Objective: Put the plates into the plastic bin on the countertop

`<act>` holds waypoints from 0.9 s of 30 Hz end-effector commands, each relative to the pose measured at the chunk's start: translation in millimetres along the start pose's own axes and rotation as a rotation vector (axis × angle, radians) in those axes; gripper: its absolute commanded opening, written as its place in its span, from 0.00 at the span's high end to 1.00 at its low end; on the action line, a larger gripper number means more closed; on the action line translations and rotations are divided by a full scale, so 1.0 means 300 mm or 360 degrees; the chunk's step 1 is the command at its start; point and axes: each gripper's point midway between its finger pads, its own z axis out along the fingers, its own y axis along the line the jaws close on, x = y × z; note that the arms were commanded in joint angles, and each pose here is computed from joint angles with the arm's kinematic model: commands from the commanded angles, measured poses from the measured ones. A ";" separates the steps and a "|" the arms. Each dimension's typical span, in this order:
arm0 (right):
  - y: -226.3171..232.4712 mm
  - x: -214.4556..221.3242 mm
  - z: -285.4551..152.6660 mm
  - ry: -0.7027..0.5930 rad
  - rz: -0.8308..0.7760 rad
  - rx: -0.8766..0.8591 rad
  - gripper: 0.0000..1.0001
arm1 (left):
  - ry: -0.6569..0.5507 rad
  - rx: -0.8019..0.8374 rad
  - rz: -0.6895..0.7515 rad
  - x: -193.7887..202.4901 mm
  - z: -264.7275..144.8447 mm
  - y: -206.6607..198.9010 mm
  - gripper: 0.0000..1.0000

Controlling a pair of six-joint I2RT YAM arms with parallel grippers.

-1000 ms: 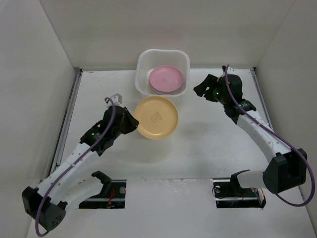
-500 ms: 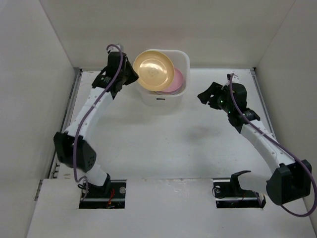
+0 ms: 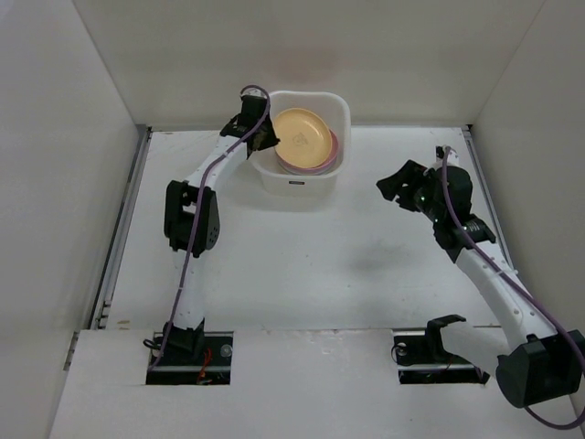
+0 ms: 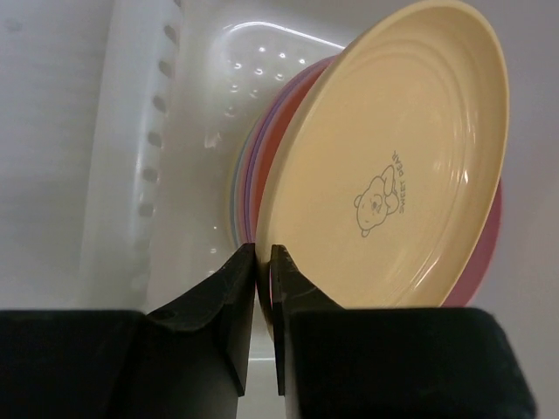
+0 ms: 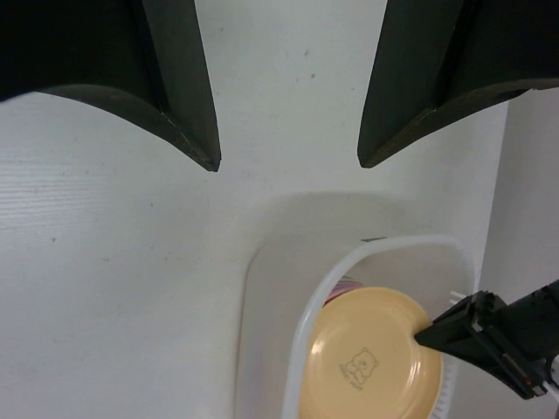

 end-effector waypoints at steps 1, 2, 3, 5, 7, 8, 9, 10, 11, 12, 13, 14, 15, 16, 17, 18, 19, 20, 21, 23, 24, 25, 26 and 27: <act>-0.005 -0.019 -0.027 -0.0040 0.0023 0.0011 0.30 | -0.0219 0.0180 0.0071 -0.166 -0.033 -0.120 0.90; -0.011 -0.018 -0.030 -0.0040 0.0027 0.0023 0.30 | -0.0213 0.0182 0.0087 -0.157 -0.017 -0.126 0.89; -0.016 -0.019 -0.034 -0.0043 0.0028 0.0035 0.30 | -0.0209 0.0186 0.0108 -0.151 0.001 -0.133 0.88; -0.023 -0.020 -0.043 -0.0044 0.0025 0.0055 0.29 | -0.0200 0.0189 0.0145 -0.139 0.025 -0.147 0.80; -0.030 -0.022 -0.052 -0.0048 0.0014 0.0073 0.27 | -0.0217 0.0195 0.0164 -0.139 0.026 -0.160 0.70; -0.033 -0.023 -0.056 -0.0050 0.0013 0.0080 0.27 | -0.0226 0.0198 0.0177 -0.145 0.020 -0.165 0.59; -0.036 -0.024 -0.062 -0.0050 0.0009 0.0086 0.27 | -0.0235 0.0204 0.0189 -0.149 0.011 -0.172 0.48; -0.037 -0.024 -0.067 -0.0054 0.0004 0.0087 0.27 | -0.0251 0.0205 0.0200 -0.161 -0.008 -0.177 0.37; -0.038 -0.021 -0.071 -0.0052 0.0001 0.0088 0.27 | -0.0268 0.0209 0.0213 -0.172 -0.031 -0.185 0.25; -0.039 -0.019 -0.077 -0.0052 0.0001 0.0088 0.27 | -0.0285 0.0209 0.0217 -0.183 -0.053 -0.189 0.16; -0.037 -0.017 -0.084 -0.0051 0.0001 0.0083 0.27 | -0.0308 0.0202 0.0226 -0.196 -0.083 -0.192 0.08; -0.033 -0.015 -0.092 -0.0051 0.0000 0.0074 0.27 | -0.0338 0.0202 0.0232 -0.214 -0.126 -0.201 0.00; -0.030 -0.012 -0.100 -0.0052 -0.0002 0.0068 0.27 | -0.0371 0.0202 0.0240 -0.234 -0.174 -0.210 0.00; -0.029 -0.013 -0.110 -0.0057 -0.0002 0.0067 0.27 | -0.0405 0.0199 0.0246 -0.253 -0.225 -0.213 0.00; -0.032 -0.009 -0.120 -0.0060 -0.0008 0.0071 0.27 | -0.0430 0.0193 0.0251 -0.263 -0.263 -0.213 0.00; -0.026 -0.002 -0.131 -0.0057 -0.0020 0.0059 0.27 | -0.0468 0.0177 0.0255 -0.277 -0.315 -0.207 0.00; -0.021 0.010 -0.141 -0.0047 -0.0024 0.0049 0.26 | -0.0502 0.0149 0.0257 -0.285 -0.367 -0.193 0.00; -0.018 0.025 -0.151 -0.0035 -0.0028 0.0041 0.25 | -0.0525 0.0119 0.0255 -0.287 -0.403 -0.175 0.00; -0.010 0.037 -0.164 -0.0026 -0.0037 0.0024 0.25 | -0.0544 0.0067 0.0255 -0.282 -0.447 -0.145 0.00; -0.008 0.060 -0.187 -0.0010 -0.0065 0.0010 0.24 | -0.0554 -0.0043 0.0253 -0.256 -0.518 -0.074 0.00; -0.005 0.070 -0.200 -0.0004 -0.0075 0.0007 0.22 | -0.0542 -0.0109 0.0258 -0.227 -0.552 -0.023 0.00; -0.007 0.080 -0.212 0.0001 -0.0085 0.0011 0.20 | -0.0526 -0.0179 0.0260 -0.192 -0.586 0.028 0.00; -0.009 0.088 -0.224 0.0004 -0.0096 0.0017 0.18 | -0.0495 -0.0260 0.0251 -0.147 -0.617 0.091 0.00; -0.014 0.094 -0.235 0.0002 -0.0109 0.0032 0.15 | -0.0474 -0.0316 0.0247 -0.115 -0.642 0.132 0.00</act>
